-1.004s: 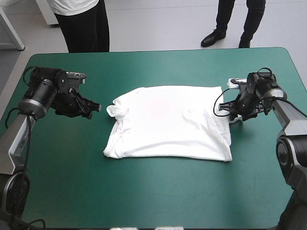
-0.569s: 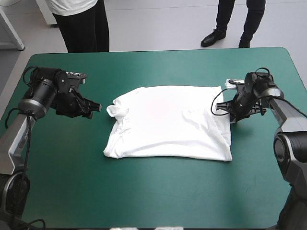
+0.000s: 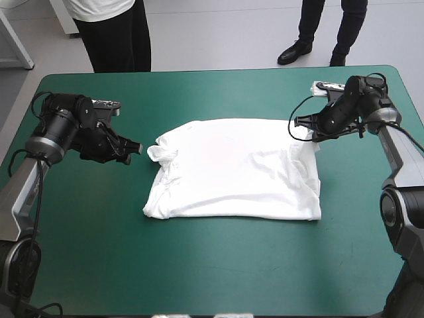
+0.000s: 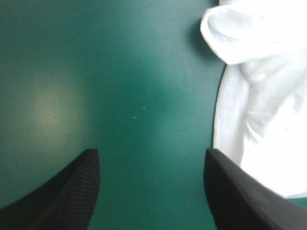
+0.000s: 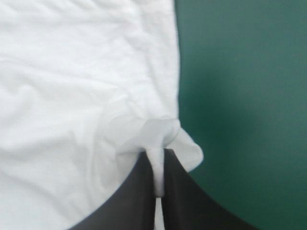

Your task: Fold the cloth

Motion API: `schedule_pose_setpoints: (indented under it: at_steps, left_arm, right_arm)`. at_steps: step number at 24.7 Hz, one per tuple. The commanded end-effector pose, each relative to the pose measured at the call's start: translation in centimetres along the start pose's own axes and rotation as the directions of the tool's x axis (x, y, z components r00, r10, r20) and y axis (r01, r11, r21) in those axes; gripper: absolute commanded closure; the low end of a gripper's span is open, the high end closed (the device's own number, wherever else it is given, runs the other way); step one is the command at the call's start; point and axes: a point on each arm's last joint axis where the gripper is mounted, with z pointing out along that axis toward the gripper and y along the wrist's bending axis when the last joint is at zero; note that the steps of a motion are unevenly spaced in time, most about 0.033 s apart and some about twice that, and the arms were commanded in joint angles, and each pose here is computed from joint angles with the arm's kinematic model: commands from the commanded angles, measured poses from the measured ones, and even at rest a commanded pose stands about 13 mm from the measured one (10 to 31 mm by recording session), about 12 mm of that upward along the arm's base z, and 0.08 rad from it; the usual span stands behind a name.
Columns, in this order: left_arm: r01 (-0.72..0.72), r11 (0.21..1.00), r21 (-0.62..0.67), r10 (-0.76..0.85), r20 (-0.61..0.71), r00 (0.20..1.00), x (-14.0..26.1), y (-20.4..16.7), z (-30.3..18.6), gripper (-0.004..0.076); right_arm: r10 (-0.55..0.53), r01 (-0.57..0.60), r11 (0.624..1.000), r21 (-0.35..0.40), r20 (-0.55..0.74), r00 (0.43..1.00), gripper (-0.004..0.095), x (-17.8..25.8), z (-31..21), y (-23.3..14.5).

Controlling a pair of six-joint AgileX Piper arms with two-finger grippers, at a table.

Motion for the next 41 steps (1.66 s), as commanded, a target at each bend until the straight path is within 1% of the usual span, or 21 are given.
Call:
schedule_pose_setpoints:
  at_steps: [1, 5, 7, 11, 13, 14, 16, 18, 19, 20, 23, 26, 33, 35, 38, 41]
  left_arm:
    - [0.008, 0.999, 0.036, -0.01, 0.059, 0.998, 0.3, -0.4, -2.3, 0.027]
    - [0.01, 0.999, 0.042, -0.012, 0.061, 0.998, 0.2, -0.4, -2.3, 0.027]
    - [0.01, 0.999, 0.042, -0.012, 0.061, 0.998, 0.2, -0.4, -2.3, 0.027]
    - [0.015, 0.998, 0.061, -0.019, 0.061, 0.998, 0.2, -0.6, -2.3, 0.027]
    - [0.02, 0.997, 0.08, -0.025, 0.06, 0.998, 0.2, -0.8, -2.3, 0.027]
    - [0.022, 0.996, 0.087, -0.027, 0.06, 0.998, 0.2, -0.8, -2.3, 0.027]
    - [0.023, 0.996, 0.09, -0.028, 0.06, 0.998, 0.2, -0.8, -2.3, 0.027]
    - [0.023, 0.996, 0.09, -0.028, 0.06, 0.998, 0.2, -0.8, -2.3, 0.027]
    - [0.023, 0.996, 0.09, -0.028, 0.06, 0.998, 0.2, -0.8, -2.3, 0.027]
    - [0.023, 0.996, 0.09, -0.028, 0.062, 0.998, 0.2, -0.8, -2.3, 0.027]
    - [0.023, 0.996, 0.09, -0.028, 0.063, 0.998, 0.2, -0.8, -2.3, 0.027]
    - [0.029, 0.995, 0.092, -0.036, 0.069, 0.997, 0.3, -0.9, -2.6, 0.027]
    - [0.054, 0.986, 0.156, -0.075, 0.135, 0.988, 1.2, -1.7, -4.5, 0.027]
    - [0.051, 0.988, 0.149, -0.076, 0.169, 0.983, 1.8, -2.3, -5.1, 0.027]
    - [0.035, 0.99, 0.14, -0.063, 0.207, 0.976, 3.2, -3.9, -5.4, 0.027]
    - [0.018, 0.992, 0.124, -0.041, 0.183, 0.982, 4.7, -5.7, -4.1, 0.027]
  right_arm:
    - [-0.029, 0.041, 0.992, -0.119, 0.097, 0.995, 0.0925, -0.4, -3.6, 1.9]
    - [-0.139, 0.151, 0.979, -0.137, 0.09, 0.986, 0.0925, 0.2, -2.8, 5.6]
    - [-0.174, 0.184, 0.97, -0.156, 0.072, 0.982, 0.0925, 0.6, -1.7, 7.4]
    - [-0.211, 0.208, 0.964, -0.163, 0.0, 0.977, 0.0924, 1.0, 1.5, 8.8]
    - [-0.225, 0.218, 0.962, -0.163, -0.025, 0.974, 0.0889, 1.2, 2.6, 9.1]
    - [-0.232, 0.223, 0.961, -0.164, -0.032, 0.972, 0.0857, 1.3, 3.0, 9.2]
    - [-0.238, 0.227, 0.959, -0.171, -0.047, 0.97, 0.0703, 1.4, 3.3, 9.4]
    - [-0.243, 0.228, 0.957, -0.181, -0.068, 0.968, 0.0461, 1.6, 2.8, 9.5]
    - [-0.239, 0.223, 0.957, -0.184, -0.072, 0.968, 0.0372, 1.5, 2.3, 9.6]
    - [-0.239, 0.223, 0.957, -0.185, -0.065, 0.969, 0.035, 1.5, 1.9, 9.7]
    - [-0.246, 0.241, 0.953, -0.187, -0.007, 0.969, 0.0355, 1.3, -0.4, 10.0]
    - [-0.254, 0.258, 0.951, -0.17, 0.045, 0.966, 0.0364, 1.6, -3.5, 10.1]
    - [-0.239, 0.243, 0.97, -0.015, 0.122, 0.963, 0.0372, 3.0, -9.7, 8.8]
    - [-0.234, 0.233, 0.972, 0.024, 0.138, 0.962, 0.0372, 3.5, -11.2, 8.4]
    - [-0.219, 0.215, 0.976, 0.044, 0.152, 0.964, 0.0372, 4.6, -12.5, 8.0]
    - [-0.208, 0.204, 0.978, 0.048, 0.117, 0.971, 0.0372, 6.6, -12.5, 7.4]
